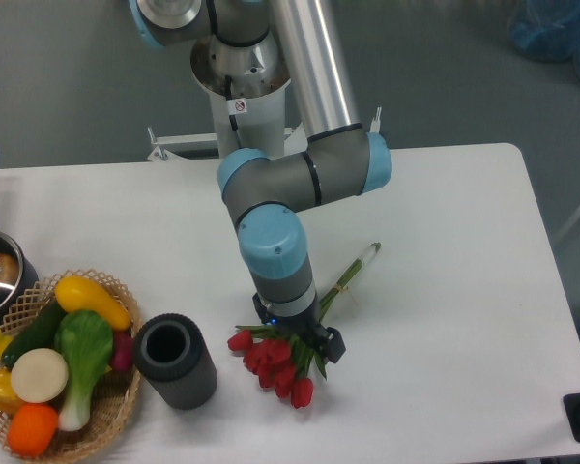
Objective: Pick up the flowers from the table
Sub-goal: 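Close the gripper around the tulip stems, then lift the grasped tulips up off the table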
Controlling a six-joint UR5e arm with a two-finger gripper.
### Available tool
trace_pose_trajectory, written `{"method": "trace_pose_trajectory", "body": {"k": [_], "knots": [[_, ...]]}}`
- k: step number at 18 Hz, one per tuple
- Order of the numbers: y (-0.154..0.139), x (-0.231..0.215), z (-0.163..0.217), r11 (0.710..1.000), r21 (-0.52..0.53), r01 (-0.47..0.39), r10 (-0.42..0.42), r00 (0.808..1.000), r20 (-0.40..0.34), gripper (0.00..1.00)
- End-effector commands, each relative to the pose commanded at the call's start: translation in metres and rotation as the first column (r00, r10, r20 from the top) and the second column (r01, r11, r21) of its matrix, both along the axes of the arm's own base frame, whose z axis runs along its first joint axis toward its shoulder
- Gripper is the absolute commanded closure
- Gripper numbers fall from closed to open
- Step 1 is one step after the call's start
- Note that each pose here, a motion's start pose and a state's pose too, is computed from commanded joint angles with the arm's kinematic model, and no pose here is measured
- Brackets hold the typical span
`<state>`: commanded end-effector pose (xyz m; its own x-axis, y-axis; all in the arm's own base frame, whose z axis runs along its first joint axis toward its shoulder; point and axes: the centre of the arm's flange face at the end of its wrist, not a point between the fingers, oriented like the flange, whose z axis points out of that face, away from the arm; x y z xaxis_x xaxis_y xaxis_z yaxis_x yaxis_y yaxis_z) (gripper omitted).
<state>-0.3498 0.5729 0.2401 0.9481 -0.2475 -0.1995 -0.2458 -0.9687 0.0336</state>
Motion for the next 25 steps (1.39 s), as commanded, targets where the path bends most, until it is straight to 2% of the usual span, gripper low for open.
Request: {"method": "trace_pose_trajectory", "body": {"k": [7,14,17,19,20,21,23,25], "knots": [[-0.001,0.012,-0.012,0.999,-0.022,-0.037,0.038,0.999,0.025,0.0],[-0.001,0.013,-0.02,0.998,-0.048,-0.037,0.039,0.998,0.044,0.01],[-0.001,0.012,-0.03,0.997,-0.061,-0.038,0.041,0.998,0.049,0.26],[-0.001,0.013,-0.031,0.997,-0.062,-0.038,0.041,0.998,0.053,0.53],[-0.001,0.013,-0.03,0.998,-0.059,-0.036,0.039,0.998,0.055,0.75],[-0.002,0.012,-0.03,0.998,-0.057,-0.039,0.042,0.997,0.057,0.9],[-0.002,0.012,-0.026,0.998,-0.048,-0.048,0.05,0.997,0.053,1.0],[-0.004,0.01,-0.019,0.996,-0.041,-0.084,0.086,0.996,0.037,1.0]]}}
